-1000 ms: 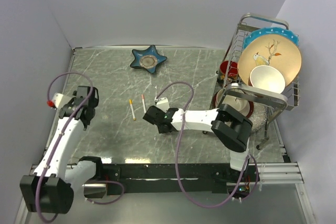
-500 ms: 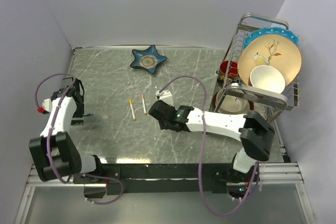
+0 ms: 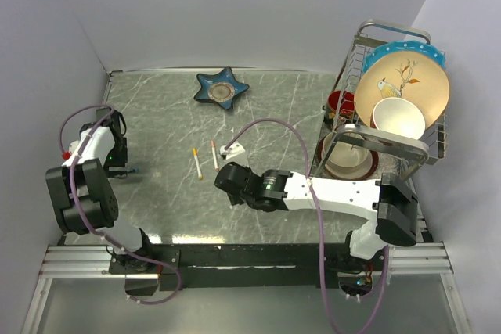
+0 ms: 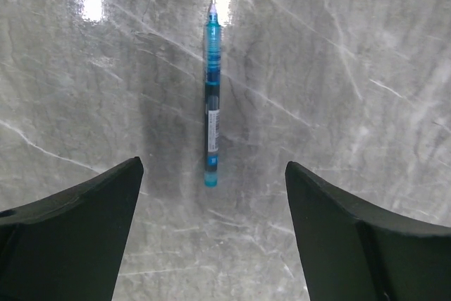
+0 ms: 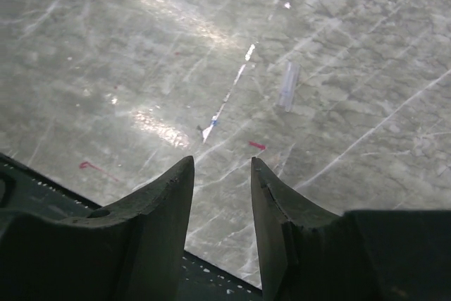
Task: Insert the pens into the pen caps
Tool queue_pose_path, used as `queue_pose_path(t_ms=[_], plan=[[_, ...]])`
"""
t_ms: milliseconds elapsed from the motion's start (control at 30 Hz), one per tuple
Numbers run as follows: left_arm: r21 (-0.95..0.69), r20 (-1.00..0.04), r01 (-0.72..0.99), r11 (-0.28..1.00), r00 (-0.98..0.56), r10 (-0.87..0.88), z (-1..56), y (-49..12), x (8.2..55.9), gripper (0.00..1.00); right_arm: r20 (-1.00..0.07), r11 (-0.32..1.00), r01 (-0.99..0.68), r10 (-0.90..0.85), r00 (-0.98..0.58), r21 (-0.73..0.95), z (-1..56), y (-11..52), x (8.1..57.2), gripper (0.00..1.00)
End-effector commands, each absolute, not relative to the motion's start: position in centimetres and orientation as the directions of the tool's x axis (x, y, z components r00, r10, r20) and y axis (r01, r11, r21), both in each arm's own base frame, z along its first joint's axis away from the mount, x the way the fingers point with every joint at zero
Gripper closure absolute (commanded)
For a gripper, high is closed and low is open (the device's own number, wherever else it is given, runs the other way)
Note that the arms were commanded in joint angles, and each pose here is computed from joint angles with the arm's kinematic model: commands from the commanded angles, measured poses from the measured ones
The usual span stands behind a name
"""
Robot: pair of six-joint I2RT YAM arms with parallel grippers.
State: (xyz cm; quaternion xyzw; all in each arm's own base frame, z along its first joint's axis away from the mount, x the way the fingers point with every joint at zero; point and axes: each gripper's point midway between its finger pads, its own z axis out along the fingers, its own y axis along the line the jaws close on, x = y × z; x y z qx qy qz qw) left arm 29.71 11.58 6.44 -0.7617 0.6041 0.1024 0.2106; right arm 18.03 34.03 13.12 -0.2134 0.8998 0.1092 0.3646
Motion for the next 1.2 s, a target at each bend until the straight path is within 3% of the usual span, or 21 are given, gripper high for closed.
queue_pose_path(t_ms=[0, 333, 833, 933, 967, 1167], plan=[[-0.191, -0.399, -0.963, -0.19, 0.253, -0.881, 6.3, 12.1, 30.7, 0.13, -0.755, 0.887, -0.46, -0.285, -0.591, 0.025, 15.4, 34.8, 18.8, 0.54], [-0.111, -0.346, -0.971, -0.21, 0.236, -0.908, 3.3, 10.9, 29.7, 0.22, -0.773, 0.882, -0.472, -0.309, -0.554, -0.014, 15.9, 34.8, 19.4, 0.53], [-0.019, -0.315, -0.98, -0.199, 0.195, -0.929, 0.4, 9.9, 27.6, 0.75, -0.777, 0.882, -0.471, -0.291, -0.558, 0.008, 16.7, 34.9, 19.3, 0.53], [-0.048, -0.3, -0.987, -0.156, 0.163, -0.94, 0.4, 9.6, 28.1, 0.89, -0.77, 0.886, -0.464, -0.296, -0.565, 0.0, 16.3, 34.7, 19.2, 0.53], [-0.059, -0.294, -0.988, -0.144, 0.155, -0.943, 0.4, 9.5, 28.2, 0.99, -0.77, 0.889, -0.458, -0.291, -0.569, 0.002, 16.3, 34.7, 19.2, 0.53], [-0.159, -0.298, -0.987, 0.036, 0.013, -0.954, 1.6, 8.3, 29.2, 0.99, -0.766, 0.886, -0.464, -0.293, -0.572, 0.008, 16.8, 34.8, 19.1, 0.53]])
